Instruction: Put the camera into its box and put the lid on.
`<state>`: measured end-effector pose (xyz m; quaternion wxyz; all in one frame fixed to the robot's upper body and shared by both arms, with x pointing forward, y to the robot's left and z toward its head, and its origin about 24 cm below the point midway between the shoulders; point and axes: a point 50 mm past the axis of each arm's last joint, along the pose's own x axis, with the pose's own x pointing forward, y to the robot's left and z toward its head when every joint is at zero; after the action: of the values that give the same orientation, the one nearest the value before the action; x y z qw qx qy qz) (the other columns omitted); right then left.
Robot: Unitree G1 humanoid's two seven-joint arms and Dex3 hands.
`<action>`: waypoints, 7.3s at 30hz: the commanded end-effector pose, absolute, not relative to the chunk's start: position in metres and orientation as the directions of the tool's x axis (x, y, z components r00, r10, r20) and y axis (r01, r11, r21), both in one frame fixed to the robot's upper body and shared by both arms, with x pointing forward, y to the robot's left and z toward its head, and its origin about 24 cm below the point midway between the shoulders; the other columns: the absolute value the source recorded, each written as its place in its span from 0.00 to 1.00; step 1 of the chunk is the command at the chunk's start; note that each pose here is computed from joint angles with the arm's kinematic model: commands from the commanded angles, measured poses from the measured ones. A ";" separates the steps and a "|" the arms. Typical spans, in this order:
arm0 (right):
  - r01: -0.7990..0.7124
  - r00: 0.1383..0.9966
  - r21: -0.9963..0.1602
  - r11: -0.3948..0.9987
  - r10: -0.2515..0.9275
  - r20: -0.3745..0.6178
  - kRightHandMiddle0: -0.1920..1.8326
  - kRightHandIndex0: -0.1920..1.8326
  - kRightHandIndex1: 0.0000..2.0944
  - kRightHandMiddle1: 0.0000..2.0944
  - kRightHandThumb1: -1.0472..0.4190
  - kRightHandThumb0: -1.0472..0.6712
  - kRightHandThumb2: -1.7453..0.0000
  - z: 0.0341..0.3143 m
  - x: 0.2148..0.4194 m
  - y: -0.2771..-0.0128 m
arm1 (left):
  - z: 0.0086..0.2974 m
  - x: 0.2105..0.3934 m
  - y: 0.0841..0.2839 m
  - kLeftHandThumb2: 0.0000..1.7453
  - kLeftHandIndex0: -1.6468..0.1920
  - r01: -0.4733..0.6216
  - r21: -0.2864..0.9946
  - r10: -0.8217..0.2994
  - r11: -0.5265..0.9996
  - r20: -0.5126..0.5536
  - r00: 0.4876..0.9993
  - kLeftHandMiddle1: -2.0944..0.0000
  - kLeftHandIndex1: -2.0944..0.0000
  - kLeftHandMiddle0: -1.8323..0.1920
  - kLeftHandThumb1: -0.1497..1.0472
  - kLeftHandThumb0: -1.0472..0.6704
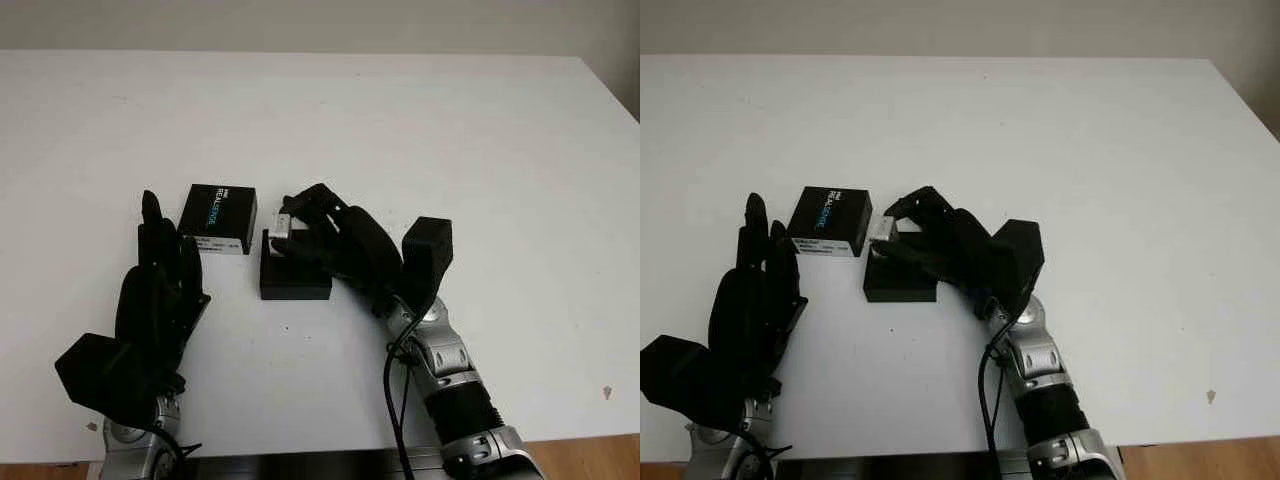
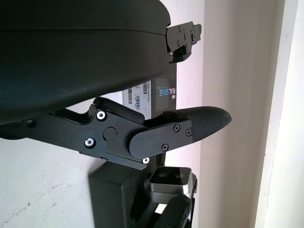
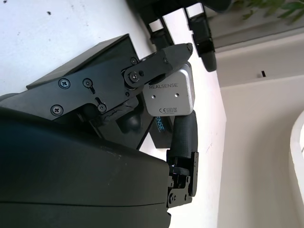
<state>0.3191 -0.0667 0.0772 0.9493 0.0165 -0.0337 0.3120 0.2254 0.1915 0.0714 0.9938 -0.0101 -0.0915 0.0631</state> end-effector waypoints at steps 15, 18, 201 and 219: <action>-0.602 0.761 -0.229 0.765 0.637 0.124 0.17 0.00 0.39 0.93 0.01 0.35 0.95 0.074 0.313 -0.067 | 0.073 0.223 0.191 0.36 1.00 -0.127 -0.033 0.131 0.991 0.190 0.973 0.98 0.98 1.00 1.00 0.22; -0.594 0.759 -0.264 0.760 0.638 0.128 0.18 0.00 0.41 0.92 0.01 0.35 0.95 0.076 0.312 -0.069 | 0.074 0.223 0.192 0.36 1.00 -0.125 -0.026 0.128 0.992 0.193 0.973 0.98 0.98 1.00 1.00 0.22; 0.223 0.657 -0.966 0.130 0.712 0.248 0.49 0.30 0.42 0.60 0.18 0.39 0.97 0.200 0.293 -0.060 | 0.072 0.229 0.189 0.35 1.00 -0.136 -0.020 0.138 0.990 0.200 0.970 0.98 0.99 1.00 1.00 0.22; -0.034 0.713 -0.812 0.582 0.583 0.388 0.37 0.18 0.51 0.69 0.11 0.43 0.97 0.203 0.310 -0.101 | 0.072 0.228 0.191 0.35 1.00 -0.133 -0.023 0.135 0.991 0.193 0.972 0.98 0.99 1.00 1.00 0.22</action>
<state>0.3083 -0.0956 0.2059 0.8100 -0.4389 -0.3381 0.1922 0.2297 0.1904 0.0709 0.9932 -0.0049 -0.0951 0.0675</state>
